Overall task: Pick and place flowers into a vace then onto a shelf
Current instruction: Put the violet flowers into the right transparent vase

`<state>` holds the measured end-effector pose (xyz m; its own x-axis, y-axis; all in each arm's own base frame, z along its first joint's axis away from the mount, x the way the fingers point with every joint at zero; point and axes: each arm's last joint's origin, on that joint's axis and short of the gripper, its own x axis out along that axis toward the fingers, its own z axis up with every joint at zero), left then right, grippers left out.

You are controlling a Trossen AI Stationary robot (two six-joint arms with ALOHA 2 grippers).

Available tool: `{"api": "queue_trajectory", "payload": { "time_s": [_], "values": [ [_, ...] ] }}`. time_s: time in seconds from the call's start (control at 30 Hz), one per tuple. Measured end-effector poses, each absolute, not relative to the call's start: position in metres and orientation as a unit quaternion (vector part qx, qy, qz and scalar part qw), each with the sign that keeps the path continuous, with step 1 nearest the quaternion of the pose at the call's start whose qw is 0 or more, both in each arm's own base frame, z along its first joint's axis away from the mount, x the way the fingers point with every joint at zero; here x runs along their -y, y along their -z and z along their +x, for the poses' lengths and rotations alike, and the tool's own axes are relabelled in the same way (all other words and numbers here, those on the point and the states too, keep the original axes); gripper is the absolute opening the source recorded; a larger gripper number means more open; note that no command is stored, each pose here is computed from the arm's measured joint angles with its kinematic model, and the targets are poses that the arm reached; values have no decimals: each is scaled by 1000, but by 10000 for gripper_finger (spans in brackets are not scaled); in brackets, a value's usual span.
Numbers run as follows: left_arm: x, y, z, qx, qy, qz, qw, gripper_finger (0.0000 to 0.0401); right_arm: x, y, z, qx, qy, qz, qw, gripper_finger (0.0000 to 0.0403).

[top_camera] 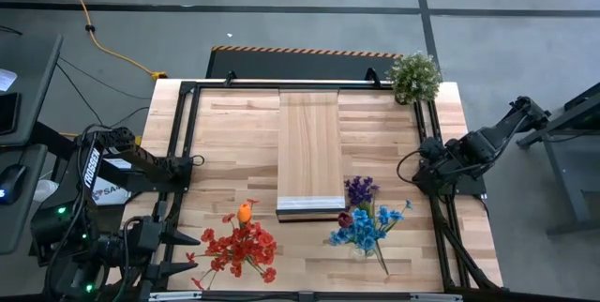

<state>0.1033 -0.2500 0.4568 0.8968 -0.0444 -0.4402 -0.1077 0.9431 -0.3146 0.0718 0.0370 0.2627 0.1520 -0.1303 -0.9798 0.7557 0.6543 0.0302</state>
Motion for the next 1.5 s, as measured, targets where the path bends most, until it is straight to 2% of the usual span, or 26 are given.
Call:
{"api": "queue_trajectory", "payload": {
  "time_s": [0.73,1.2,1.5],
  "values": [
    [250,-457,103,-227,-16,-168,959,232,-48,-266,89,-520,253,343,740,212],
    [250,-457,103,-229,-12,-156,961,232,-53,-270,98,-484,241,409,735,211],
    [250,-457,103,-230,-12,-156,961,232,-51,-257,102,-476,268,403,735,211]
  ]
}}
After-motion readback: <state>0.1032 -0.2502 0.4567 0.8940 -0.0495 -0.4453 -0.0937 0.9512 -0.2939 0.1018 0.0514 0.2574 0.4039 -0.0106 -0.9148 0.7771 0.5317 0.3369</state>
